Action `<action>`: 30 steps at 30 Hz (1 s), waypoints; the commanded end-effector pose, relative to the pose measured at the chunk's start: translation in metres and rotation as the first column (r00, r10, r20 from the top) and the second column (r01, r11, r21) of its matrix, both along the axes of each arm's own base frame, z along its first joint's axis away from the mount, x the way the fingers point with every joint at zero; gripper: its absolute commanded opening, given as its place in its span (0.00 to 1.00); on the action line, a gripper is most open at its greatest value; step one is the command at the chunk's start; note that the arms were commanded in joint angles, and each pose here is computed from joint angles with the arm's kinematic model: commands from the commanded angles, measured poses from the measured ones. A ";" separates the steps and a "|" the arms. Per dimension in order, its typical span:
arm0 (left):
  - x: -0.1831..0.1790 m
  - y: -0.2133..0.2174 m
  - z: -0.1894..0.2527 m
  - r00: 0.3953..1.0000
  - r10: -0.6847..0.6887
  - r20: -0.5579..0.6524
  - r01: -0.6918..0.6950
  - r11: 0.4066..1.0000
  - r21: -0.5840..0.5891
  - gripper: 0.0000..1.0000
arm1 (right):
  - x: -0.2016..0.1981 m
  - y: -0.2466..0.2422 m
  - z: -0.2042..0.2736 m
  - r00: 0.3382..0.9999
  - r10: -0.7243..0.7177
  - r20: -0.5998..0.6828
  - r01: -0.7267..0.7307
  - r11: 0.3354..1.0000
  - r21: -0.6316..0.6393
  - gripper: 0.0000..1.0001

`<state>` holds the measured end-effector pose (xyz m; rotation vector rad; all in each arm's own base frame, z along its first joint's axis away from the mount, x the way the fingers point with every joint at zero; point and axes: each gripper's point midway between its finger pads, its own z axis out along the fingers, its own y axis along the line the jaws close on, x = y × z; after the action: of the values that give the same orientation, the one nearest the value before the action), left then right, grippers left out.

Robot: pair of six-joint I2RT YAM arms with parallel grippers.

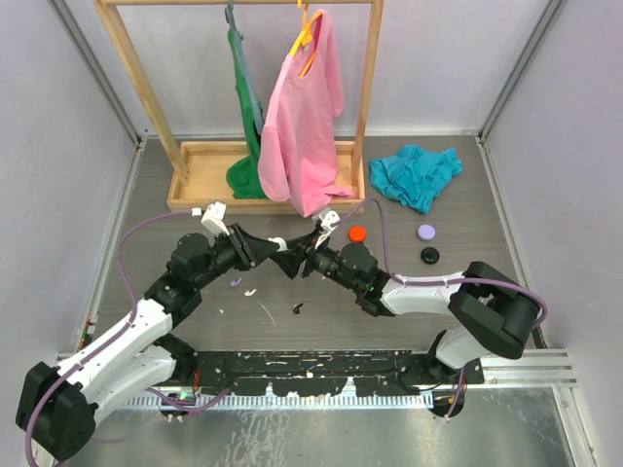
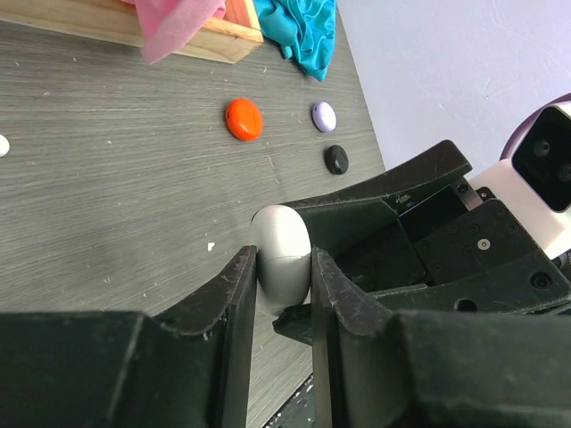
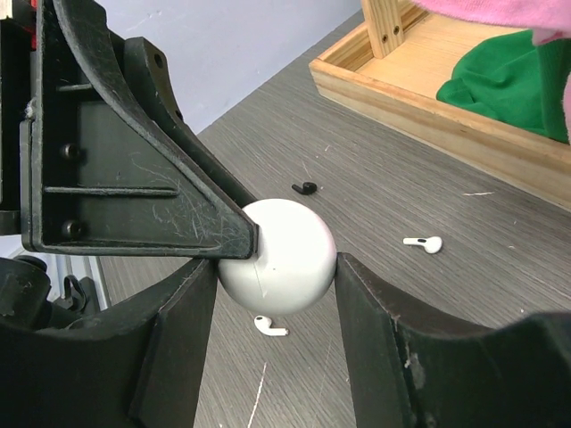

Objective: Insert the wireless bluetooth earbuds into the charging case
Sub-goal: Pick up the charging case at the center of the board.

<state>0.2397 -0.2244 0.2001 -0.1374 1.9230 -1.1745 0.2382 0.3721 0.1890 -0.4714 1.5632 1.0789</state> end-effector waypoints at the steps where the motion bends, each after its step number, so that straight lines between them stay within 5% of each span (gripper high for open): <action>1: -0.002 -0.006 0.027 0.995 -0.044 0.091 0.044 0.999 0.000 0.19 | -0.002 0.003 0.039 0.996 0.008 0.091 -0.017 0.995 0.100 0.60; 14: -0.019 0.020 0.045 0.981 -0.123 0.149 0.075 0.953 0.293 0.05 | -0.022 -0.028 0.035 0.964 0.240 0.116 -0.239 0.971 -0.016 0.78; 22: -0.040 0.021 0.042 0.946 -0.320 0.054 0.257 0.840 0.478 0.05 | -0.039 -0.046 0.049 0.889 0.362 0.279 -0.309 0.926 -0.218 0.82; 30: -0.056 0.008 0.055 0.848 -0.529 0.034 0.434 0.730 0.528 0.07 | -0.055 -0.031 0.056 0.820 0.504 0.272 -0.455 0.861 -0.227 0.78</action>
<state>0.1992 -0.2101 0.2376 0.5718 2.1486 -0.8610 0.1919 0.3316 0.2261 -1.0451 1.3655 1.1324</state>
